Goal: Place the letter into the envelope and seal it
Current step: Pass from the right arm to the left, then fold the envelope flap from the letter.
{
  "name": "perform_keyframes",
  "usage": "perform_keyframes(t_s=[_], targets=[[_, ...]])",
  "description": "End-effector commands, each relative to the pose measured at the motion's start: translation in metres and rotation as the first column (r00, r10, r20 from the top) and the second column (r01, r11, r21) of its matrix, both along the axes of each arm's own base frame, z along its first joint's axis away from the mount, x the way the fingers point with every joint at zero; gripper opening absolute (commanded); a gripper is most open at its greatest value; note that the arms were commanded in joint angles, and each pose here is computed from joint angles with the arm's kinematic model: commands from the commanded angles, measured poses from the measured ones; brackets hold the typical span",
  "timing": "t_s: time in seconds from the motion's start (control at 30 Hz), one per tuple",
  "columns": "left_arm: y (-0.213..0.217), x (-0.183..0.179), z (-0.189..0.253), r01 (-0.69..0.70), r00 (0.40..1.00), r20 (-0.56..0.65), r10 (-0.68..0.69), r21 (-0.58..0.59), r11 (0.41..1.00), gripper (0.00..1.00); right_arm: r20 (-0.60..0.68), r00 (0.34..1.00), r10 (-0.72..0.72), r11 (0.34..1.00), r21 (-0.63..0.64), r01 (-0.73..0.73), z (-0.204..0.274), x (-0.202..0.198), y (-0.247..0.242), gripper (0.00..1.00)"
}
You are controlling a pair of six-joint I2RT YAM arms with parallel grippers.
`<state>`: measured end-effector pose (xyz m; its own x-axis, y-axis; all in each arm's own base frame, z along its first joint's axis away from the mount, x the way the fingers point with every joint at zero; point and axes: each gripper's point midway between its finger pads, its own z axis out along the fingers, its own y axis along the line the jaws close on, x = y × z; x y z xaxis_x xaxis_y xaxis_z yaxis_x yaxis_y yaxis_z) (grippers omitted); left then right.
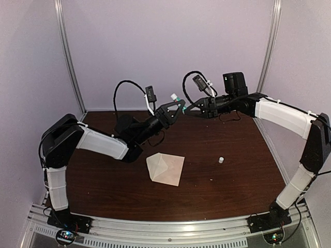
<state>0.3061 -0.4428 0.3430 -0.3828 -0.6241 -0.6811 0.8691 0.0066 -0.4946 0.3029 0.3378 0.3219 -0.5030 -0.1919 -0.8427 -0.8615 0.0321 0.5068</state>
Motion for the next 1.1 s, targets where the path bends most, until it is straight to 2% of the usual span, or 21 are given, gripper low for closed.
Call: perform_keyframes(t_s=[0.0, 0.17, 0.33, 0.4, 0.47, 0.57, 0.6, 0.67, 0.73, 0.77, 0.83, 0.87, 0.93, 1.07], targets=[[0.003, -0.003, 0.014, 0.020, 0.999, 0.040, -0.018, -0.051, 0.999, 0.23, 0.008, 1.000, 0.018, 1.000, 0.012, -0.018, -0.002, -0.001, 0.001, 0.18], [0.003, -0.003, 0.012, 0.029, 0.999, 0.035, -0.027, -0.051, 0.998, 0.16, 0.009, 1.000, 0.016, 1.000, 0.011, -0.016, -0.002, -0.001, 0.001, 0.19], [0.014, 0.000, 0.000, 0.019, 1.000, 0.003, -0.019, -0.026, 0.999, 0.09, 0.034, 0.999, -0.001, 1.000, -0.025, 0.002, -0.005, 0.005, -0.004, 0.40], [0.031, 0.006, -0.009, -0.007, 1.000, -0.029, 0.007, 0.017, 1.000, 0.07, 0.066, 0.998, -0.025, 0.997, -0.068, 0.029, -0.015, 0.012, -0.011, 0.43], [0.047, 0.012, -0.033, -0.016, 0.995, -0.101, 0.027, 0.109, 0.994, 0.04, 0.077, 0.995, -0.063, 0.990, -0.123, 0.072, -0.035, 0.019, -0.017, 0.44], [0.071, 0.021, -0.070, -0.014, 0.976, -0.207, 0.072, 0.269, 0.963, 0.01, 0.038, 0.994, -0.099, 0.973, -0.205, 0.104, -0.076, 0.026, -0.019, 0.41], [0.076, 0.022, -0.093, 0.016, 0.959, -0.270, 0.088, 0.363, 0.932, 0.00, 0.015, 0.996, -0.091, 0.967, -0.236, 0.092, -0.093, 0.026, -0.018, 0.38], [0.091, 0.025, -0.128, 0.056, 0.928, -0.342, 0.149, 0.524, 0.850, 0.00, -0.030, 0.998, -0.064, 0.954, -0.296, 0.052, -0.123, 0.023, -0.012, 0.26], [0.109, 0.028, -0.158, 0.078, 0.894, -0.367, 0.256, 0.691, 0.719, 0.00, -0.068, 0.997, -0.035, 0.939, -0.344, 0.010, -0.147, 0.019, -0.005, 0.17], [0.120, 0.027, -0.171, 0.089, 0.882, -0.355, 0.308, 0.769, 0.633, 0.00, -0.084, 0.996, -0.029, 0.931, -0.365, -0.004, -0.159, 0.018, -0.002, 0.15], [0.143, 0.027, -0.190, 0.106, 0.857, -0.322, 0.402, 0.874, 0.474, 0.00, -0.109, 0.994, -0.027, 0.916, -0.400, -0.019, -0.182, 0.016, 0.005, 0.12], [0.155, 0.028, -0.201, 0.127, 0.835, -0.322, 0.446, 0.901, 0.414, 0.00, -0.119, 0.992, -0.027, 0.908, -0.418, -0.026, -0.192, 0.015, 0.008, 0.12], [0.177, 0.031, -0.220, 0.181, 0.783, -0.364, 0.505, 0.909, 0.374, 0.00, -0.143, 0.989, -0.022, 0.893, -0.447, -0.045, -0.210, 0.012, 0.012, 0.10], [0.193, 0.029, -0.256, 0.281, 0.693, -0.490, 0.529, 0.859, 0.428, 0.00, -0.188, 0.982, -0.021, 0.874, -0.480, -0.073, -0.238, 0.009, 0.017, 0.09]])
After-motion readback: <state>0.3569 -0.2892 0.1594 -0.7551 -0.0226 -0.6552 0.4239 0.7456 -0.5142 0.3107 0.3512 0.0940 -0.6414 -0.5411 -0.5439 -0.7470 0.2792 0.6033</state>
